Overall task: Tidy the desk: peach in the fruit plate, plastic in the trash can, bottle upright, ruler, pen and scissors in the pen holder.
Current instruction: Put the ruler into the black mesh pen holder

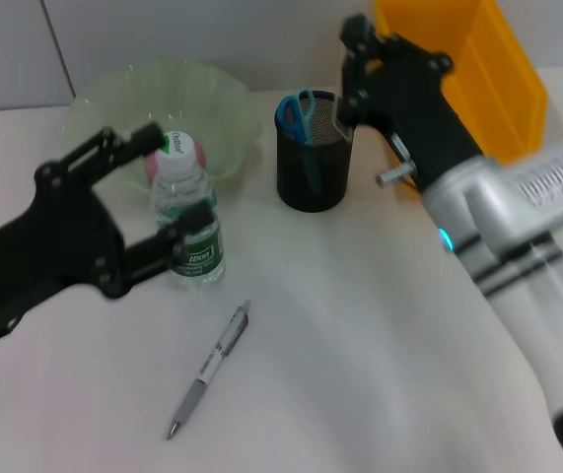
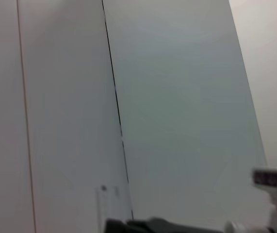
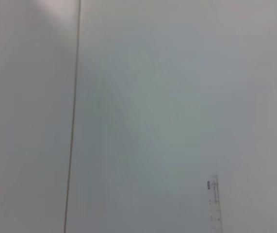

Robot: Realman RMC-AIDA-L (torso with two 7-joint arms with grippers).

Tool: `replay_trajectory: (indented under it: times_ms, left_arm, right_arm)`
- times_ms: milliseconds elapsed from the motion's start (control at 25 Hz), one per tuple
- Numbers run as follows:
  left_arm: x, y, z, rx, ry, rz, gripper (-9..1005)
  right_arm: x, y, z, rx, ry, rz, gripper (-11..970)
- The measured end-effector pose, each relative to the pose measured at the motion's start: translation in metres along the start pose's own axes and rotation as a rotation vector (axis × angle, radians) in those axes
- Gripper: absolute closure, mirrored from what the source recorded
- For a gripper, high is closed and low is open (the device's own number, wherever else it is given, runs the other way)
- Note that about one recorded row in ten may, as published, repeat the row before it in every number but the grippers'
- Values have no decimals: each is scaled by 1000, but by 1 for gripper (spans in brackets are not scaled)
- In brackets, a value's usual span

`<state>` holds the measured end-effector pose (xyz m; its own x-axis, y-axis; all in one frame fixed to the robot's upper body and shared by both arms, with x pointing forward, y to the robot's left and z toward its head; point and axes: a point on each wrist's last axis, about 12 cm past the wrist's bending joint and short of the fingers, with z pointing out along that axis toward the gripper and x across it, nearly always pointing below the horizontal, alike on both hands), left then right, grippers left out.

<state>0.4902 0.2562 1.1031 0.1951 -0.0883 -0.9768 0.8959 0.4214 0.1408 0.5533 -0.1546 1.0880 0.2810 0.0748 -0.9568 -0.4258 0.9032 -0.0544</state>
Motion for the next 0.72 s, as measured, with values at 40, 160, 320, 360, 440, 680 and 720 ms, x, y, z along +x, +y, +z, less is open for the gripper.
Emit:
replay_trajectory:
  times_ms: [40, 160, 320, 360, 440, 680, 720]
  left_arm:
    - [0, 0, 0, 0, 0, 0, 211]
    - [7, -3, -9, -24, 23, -25, 212]
    - [10, -3, -11, -35, 24, -35, 212]
    - [10, -3, -11, -35, 24, -35, 212]
    - [10, -2, -11, -37, 25, -38, 212]
    - [10, 0, -8, -31, 22, -34, 213]
    - [10, 1, -6, -27, 20, -32, 213]
  right_arm:
    - [0, 0, 0, 0, 0, 0, 956]
    - [4, -6, 25, -32, 49, -36, 956]
    - [6, -10, 31, -32, 67, -23, 956]
    - [6, -10, 31, -32, 67, -23, 956]
    - [7, -11, 32, -31, 80, -17, 956]
    - [13, -13, 33, -37, 124, -32, 956]
    - [14, -13, 32, -42, 130, -40, 956]
